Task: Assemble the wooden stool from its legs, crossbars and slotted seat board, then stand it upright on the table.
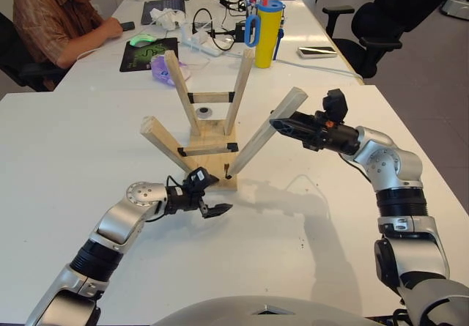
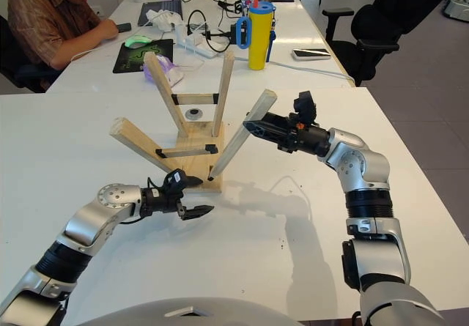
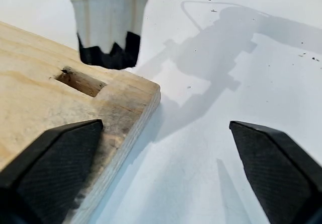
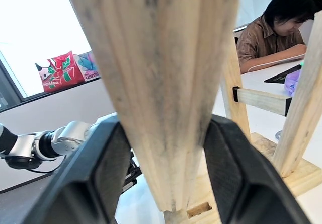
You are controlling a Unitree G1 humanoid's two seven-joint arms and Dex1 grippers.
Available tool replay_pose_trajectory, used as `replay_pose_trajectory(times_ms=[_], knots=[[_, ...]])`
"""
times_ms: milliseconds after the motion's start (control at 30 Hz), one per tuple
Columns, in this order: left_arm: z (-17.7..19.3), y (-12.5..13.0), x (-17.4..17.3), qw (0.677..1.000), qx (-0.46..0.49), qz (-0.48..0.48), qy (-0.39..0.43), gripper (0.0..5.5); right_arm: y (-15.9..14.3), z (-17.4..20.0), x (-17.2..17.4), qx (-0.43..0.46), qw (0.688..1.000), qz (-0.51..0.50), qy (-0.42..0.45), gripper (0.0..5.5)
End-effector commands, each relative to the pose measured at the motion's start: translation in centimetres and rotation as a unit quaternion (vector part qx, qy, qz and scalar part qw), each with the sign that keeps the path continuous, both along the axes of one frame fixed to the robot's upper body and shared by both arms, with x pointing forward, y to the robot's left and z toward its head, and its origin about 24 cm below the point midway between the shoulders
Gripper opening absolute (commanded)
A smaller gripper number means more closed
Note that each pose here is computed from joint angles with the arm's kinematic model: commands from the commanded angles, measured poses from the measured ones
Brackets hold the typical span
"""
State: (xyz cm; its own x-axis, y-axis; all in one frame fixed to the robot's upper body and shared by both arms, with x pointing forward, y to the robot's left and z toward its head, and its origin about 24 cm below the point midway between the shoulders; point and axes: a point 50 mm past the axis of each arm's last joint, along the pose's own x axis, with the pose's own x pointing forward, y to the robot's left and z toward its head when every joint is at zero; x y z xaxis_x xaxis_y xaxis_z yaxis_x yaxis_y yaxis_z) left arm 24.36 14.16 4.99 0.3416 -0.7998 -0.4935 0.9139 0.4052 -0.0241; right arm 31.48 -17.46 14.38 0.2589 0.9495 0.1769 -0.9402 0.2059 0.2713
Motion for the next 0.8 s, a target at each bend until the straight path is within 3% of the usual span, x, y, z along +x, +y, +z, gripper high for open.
replay_pose_trajectory(times_ms=[33, 400, 633, 800], knots=[[-2.7, 1.7, -1.3, 0.994, 0.1, -0.027, 0.043, 4.68, 0.5, 0.0, 0.9, -0.034, 0.999, 0.001, -0.031, 2.07], [-3.3, 1.5, -1.6, 0.992, 0.104, -0.036, 0.061, 4.68, 2.0, -1.7, 1.5, -0.127, 0.989, 0.051, -0.062, 2.06], [-3.6, 1.2, -1.8, 0.993, 0.095, -0.03, 0.065, 4.68, 4.1, -0.9, 0.9, -0.241, 0.953, 0.121, -0.135, 2.05], [-3.8, 1.1, -1.3, 0.994, 0.078, -0.018, 0.071, 4.68, 5.5, -1.6, 0.8, -0.279, 0.939, 0.148, -0.132, 2.04]])
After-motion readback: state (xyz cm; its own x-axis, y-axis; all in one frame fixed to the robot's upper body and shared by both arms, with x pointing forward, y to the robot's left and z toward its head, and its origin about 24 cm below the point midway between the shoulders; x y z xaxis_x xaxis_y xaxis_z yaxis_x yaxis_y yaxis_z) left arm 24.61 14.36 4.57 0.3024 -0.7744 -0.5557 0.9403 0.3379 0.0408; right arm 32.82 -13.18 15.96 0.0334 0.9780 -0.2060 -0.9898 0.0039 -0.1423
